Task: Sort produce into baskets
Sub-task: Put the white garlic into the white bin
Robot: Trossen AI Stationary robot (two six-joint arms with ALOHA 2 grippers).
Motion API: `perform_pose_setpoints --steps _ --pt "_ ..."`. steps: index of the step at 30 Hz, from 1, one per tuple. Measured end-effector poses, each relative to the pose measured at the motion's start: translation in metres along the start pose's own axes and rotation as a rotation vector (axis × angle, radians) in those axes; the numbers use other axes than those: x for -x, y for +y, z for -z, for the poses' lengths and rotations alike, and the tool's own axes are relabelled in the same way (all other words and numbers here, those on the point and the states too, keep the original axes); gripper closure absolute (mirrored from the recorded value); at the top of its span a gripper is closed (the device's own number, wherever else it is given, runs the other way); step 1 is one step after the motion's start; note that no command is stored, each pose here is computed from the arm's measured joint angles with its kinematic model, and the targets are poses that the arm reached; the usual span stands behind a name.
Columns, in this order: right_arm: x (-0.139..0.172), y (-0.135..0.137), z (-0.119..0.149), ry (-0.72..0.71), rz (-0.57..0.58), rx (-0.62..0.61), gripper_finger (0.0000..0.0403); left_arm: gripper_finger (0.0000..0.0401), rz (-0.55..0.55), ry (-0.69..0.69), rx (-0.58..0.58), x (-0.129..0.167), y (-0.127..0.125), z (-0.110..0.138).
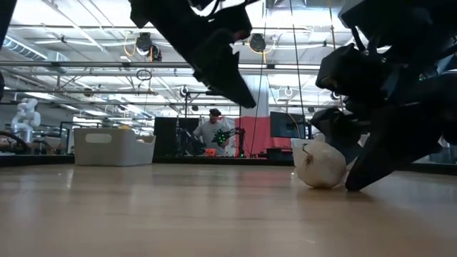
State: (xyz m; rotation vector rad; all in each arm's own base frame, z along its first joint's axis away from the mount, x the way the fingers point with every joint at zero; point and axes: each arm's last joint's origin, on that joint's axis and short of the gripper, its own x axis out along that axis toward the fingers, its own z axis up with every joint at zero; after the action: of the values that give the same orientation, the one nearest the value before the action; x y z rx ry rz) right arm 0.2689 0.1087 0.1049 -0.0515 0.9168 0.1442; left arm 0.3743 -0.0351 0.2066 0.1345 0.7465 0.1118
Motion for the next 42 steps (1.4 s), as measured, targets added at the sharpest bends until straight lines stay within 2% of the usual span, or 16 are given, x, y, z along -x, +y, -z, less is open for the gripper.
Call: perform_pose_setpoints --steps 5,16,18,21,25,29,32,36,38,42 --pt "0.002 -0.001 0.000 0.007 -0.015 0.025 0.0197 0.0185 0.021 0.015 -0.003 -0.001 -0.001 0.002" --pt "0.021 -0.007 0.003 0.093 0.009 0.043 0.0380 0.0185 0.020 0.003 0.000 -0.001 0.000 0.001" --pt "0.031 -0.011 0.004 0.122 0.023 0.040 0.0393 0.0185 0.020 -0.008 0.003 -0.001 0.000 0.000" --pt "0.049 -0.019 0.006 0.160 0.066 0.015 0.0387 0.0185 0.020 -0.013 0.004 -0.001 0.000 -0.001" --pt "0.078 -0.034 0.006 0.169 0.241 -0.002 0.0380 0.0185 0.020 -0.015 0.005 -0.001 0.000 -0.001" --pt "0.107 -0.057 0.004 0.109 0.489 -0.041 0.0383 0.0185 0.020 -0.023 0.006 -0.001 0.000 -0.002" --pt "0.126 -0.076 0.001 0.032 0.702 -0.121 0.0383 0.0185 0.020 -0.042 0.011 -0.001 0.000 -0.004" --pt "0.147 -0.101 -0.001 -0.053 0.931 -0.235 0.0384 0.0185 0.020 -0.070 0.017 -0.001 0.000 -0.006" --pt "0.154 -0.112 0.000 -0.072 1.006 -0.302 0.0384 0.0185 0.020 -0.071 0.017 -0.001 0.000 -0.007" --pt "0.161 -0.136 0.006 -0.063 1.086 -0.431 0.0384 0.0185 0.020 -0.071 0.017 -0.001 0.000 -0.007"
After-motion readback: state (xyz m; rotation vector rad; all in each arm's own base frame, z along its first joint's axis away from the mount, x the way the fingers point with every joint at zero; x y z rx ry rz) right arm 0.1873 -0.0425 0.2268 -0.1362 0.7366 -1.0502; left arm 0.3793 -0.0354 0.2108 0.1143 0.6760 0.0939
